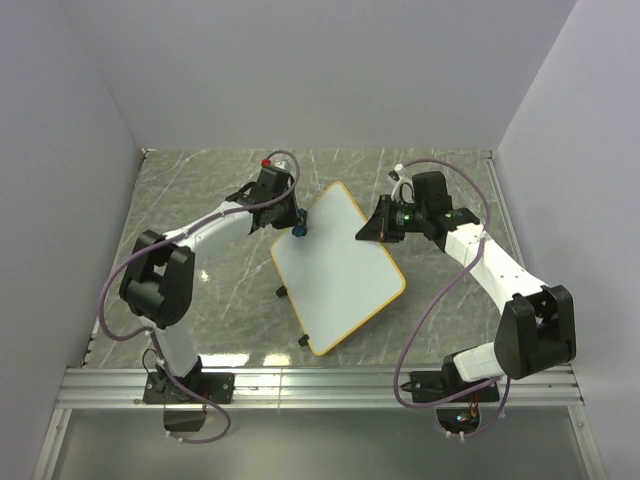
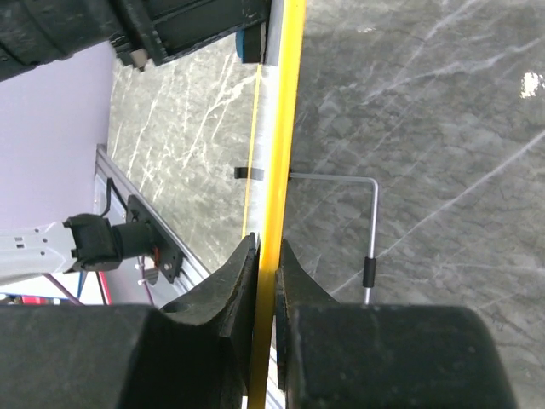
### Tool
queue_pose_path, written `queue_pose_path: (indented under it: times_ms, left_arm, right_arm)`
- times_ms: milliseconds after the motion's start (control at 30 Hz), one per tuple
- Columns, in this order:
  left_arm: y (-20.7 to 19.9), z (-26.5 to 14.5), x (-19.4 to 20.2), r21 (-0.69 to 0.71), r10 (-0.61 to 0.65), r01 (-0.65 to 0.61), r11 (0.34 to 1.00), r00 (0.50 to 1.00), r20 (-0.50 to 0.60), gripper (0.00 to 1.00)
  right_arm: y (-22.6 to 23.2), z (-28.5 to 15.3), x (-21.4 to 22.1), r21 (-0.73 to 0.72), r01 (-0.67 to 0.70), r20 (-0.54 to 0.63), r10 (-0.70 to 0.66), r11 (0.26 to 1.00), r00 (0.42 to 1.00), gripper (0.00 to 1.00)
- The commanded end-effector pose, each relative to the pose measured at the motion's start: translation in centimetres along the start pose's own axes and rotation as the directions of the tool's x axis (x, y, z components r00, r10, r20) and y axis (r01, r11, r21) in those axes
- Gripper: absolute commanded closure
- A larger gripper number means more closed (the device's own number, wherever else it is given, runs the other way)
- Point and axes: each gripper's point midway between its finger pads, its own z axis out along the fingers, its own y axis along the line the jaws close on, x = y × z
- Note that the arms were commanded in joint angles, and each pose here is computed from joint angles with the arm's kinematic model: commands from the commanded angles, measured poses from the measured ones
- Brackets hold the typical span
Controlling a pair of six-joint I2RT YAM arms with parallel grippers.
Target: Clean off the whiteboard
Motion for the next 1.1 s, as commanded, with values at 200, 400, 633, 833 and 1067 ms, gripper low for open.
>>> queue_pose_path:
  times_ms: [200,400,633,833,1067]
  left_arm:
    - [4.5,0.8,5.4,-0.145,0.016,-0.035,0.989,0.992,-0.129,1.00]
    - [5.1,-5.0,1.5,-0.183,-0.010,0.012,0.983,1.000,0.013,1.00]
    - [4.7,-13.5,-6.6,-0.200,-0.016,0.059,0.978,0.978,0.209,1.00]
    - [9.1,-15.4,-5.2,-0.303,-0.081,0.140,0.943,0.976,0.201,1.00]
    - [14.3,-13.7,2.8,-0.390,-0.166,0.188,0.901,0.982,0.088,1.00]
  right_arm:
    - [0.3,-0.4,1.2,-0.008,0.111,-0.033,-0.111,0.994,0.993,1.00]
    - [0.3,-0.8,1.2,-0.010,0.117,-0.016,-0.117,0.993,0.993,1.00]
    - [-0.4,-1.0,2.9,-0.006,0.099,0.004,-0.099,0.995,0.995,1.00]
    - [0.4,-1.3,2.5,-0.024,0.088,0.046,-0.086,0.996,0.995,0.88]
    - [2.7,-3.5,0.3,-0.022,0.107,0.128,-0.104,0.994,0.986,0.00]
